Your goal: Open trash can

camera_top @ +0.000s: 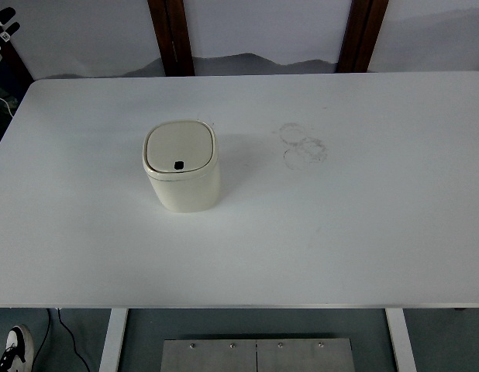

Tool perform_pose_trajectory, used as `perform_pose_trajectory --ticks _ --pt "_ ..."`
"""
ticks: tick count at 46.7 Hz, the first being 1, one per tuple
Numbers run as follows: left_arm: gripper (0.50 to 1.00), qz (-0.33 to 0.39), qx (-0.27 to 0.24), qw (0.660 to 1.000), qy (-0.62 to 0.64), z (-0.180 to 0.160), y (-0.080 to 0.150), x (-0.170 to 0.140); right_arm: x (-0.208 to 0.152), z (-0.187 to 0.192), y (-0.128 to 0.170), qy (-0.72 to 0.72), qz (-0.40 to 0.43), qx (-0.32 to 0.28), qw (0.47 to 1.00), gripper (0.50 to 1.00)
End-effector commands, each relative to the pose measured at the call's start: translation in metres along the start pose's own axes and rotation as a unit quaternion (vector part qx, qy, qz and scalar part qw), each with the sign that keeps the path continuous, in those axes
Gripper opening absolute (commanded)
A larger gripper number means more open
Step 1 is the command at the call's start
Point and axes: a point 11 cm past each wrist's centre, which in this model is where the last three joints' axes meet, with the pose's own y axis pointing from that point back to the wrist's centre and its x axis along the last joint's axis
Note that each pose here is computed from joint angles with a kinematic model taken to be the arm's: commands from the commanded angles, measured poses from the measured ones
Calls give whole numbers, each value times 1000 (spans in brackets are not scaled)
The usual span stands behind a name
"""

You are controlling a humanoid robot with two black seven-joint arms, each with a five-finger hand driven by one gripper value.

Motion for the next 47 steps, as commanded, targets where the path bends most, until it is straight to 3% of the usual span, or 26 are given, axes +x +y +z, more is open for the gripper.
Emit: perform_pose_trajectory --ticks 1,47 --pt "1000 0 0 1000 0 0 0 0 0 0 0 0 0 0 1000 995" --pt "1000 16 16 1000 4 -16 8 11 0 0 0 0 0 0 1000 995"
